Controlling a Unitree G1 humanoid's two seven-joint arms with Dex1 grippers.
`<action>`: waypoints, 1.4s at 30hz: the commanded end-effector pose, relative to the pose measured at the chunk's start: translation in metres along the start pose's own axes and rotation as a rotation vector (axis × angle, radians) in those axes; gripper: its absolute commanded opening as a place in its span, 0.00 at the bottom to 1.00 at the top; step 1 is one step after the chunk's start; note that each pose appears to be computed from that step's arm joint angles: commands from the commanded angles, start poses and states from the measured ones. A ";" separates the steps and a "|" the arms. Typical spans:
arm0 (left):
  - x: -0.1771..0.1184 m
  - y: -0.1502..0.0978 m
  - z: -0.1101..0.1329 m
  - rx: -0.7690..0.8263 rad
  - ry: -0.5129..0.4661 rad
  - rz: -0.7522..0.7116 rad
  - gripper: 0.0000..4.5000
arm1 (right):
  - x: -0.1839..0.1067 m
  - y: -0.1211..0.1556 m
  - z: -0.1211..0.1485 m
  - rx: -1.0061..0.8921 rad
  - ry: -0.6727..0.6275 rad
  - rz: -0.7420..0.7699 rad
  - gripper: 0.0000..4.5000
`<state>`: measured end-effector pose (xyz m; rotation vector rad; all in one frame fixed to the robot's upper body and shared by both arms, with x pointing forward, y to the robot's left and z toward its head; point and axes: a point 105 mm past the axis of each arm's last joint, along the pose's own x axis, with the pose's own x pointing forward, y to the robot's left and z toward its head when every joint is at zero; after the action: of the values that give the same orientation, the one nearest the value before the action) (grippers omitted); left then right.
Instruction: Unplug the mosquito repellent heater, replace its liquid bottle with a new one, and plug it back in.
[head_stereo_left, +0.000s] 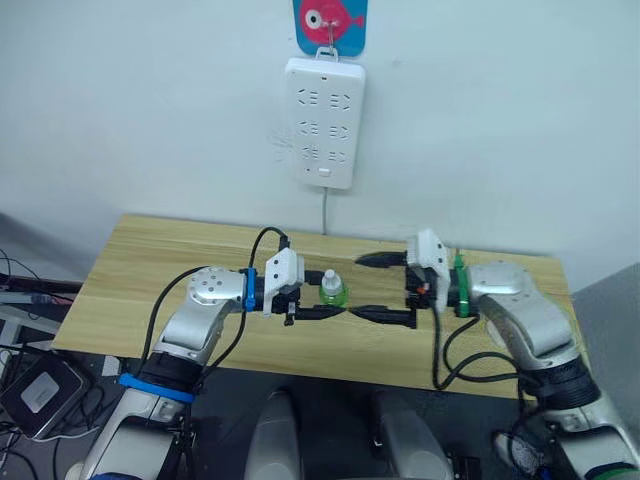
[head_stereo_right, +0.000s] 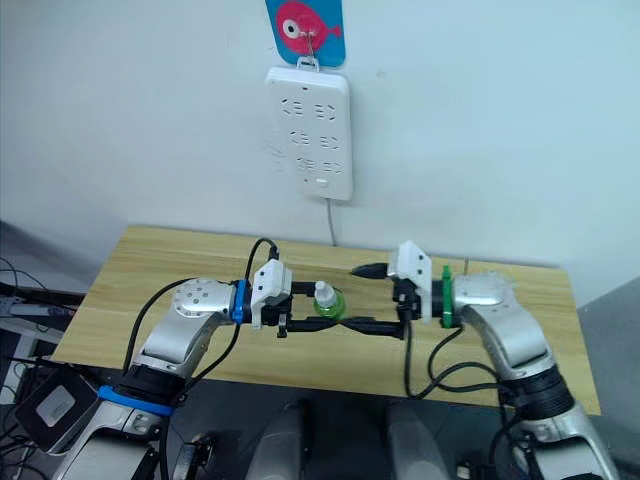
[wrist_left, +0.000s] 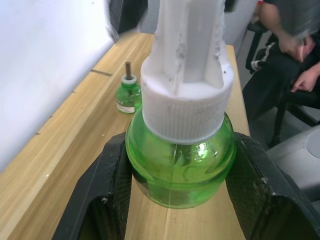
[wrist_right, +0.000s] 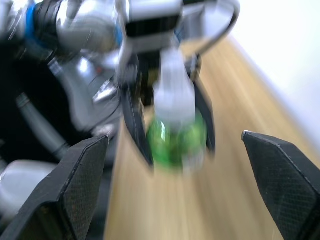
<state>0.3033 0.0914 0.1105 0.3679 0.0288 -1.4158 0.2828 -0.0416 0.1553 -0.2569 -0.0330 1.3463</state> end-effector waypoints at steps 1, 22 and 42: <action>0.000 0.001 0.006 0.018 -0.017 0.005 0.50 | 0.014 0.000 0.005 -0.035 -0.012 -0.057 0.99; -0.002 -0.003 0.003 0.010 0.004 -0.023 0.50 | -0.028 -0.010 0.008 0.010 0.056 -0.079 0.99; -0.001 -0.006 0.003 0.007 0.006 -0.035 0.50 | 0.019 -0.019 0.000 -0.022 0.015 -0.128 0.99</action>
<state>0.3002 0.0939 0.1060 0.3625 0.0683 -1.4362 0.3026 -0.0183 0.1460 -0.2741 -0.0069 1.2413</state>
